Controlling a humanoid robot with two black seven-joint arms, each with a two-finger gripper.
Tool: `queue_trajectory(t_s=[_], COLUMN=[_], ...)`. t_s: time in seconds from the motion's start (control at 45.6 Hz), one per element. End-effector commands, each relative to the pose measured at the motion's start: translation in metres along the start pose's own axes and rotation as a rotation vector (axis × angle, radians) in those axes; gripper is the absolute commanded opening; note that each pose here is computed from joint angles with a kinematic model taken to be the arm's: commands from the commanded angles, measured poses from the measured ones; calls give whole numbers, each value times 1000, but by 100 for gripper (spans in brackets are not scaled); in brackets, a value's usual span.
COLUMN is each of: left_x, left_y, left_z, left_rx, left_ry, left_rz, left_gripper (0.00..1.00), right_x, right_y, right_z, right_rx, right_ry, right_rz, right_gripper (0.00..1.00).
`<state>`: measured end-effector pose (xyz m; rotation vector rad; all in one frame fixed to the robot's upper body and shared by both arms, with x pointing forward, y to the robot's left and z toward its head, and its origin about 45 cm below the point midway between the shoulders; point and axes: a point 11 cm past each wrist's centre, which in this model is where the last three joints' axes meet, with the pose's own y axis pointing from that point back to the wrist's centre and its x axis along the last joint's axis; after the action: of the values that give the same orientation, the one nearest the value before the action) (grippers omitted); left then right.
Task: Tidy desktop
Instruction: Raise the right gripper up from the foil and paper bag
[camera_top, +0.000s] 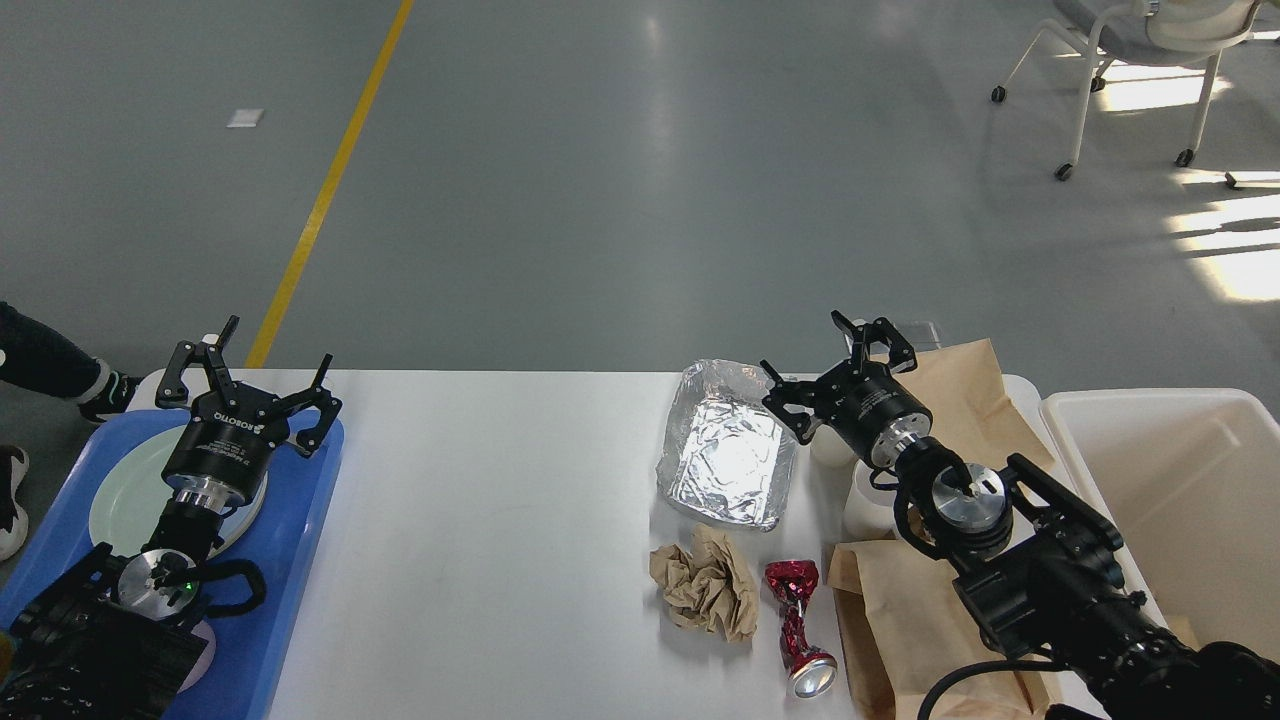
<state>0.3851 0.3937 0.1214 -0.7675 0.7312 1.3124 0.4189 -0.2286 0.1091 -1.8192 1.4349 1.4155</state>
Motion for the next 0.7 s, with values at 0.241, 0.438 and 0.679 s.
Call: queue_trajectory(t_s=[0.241, 0.438, 0.679], left_x=[0, 0, 0], left_y=[0, 0, 0], left_z=[-1, -1, 0], left_rx=[1, 1, 0], left_ry=[1, 1, 0], left_rz=[0, 0, -2], left_gripper=[97, 97, 97], right_x=[2, 10, 16], right_y=[1, 6, 9], right_z=[-7, -16, -15], right_rx=[11, 25, 30], right_ry=[5, 13, 8], right_rz=[9, 32, 44], right_gripper=[100, 100, 100])
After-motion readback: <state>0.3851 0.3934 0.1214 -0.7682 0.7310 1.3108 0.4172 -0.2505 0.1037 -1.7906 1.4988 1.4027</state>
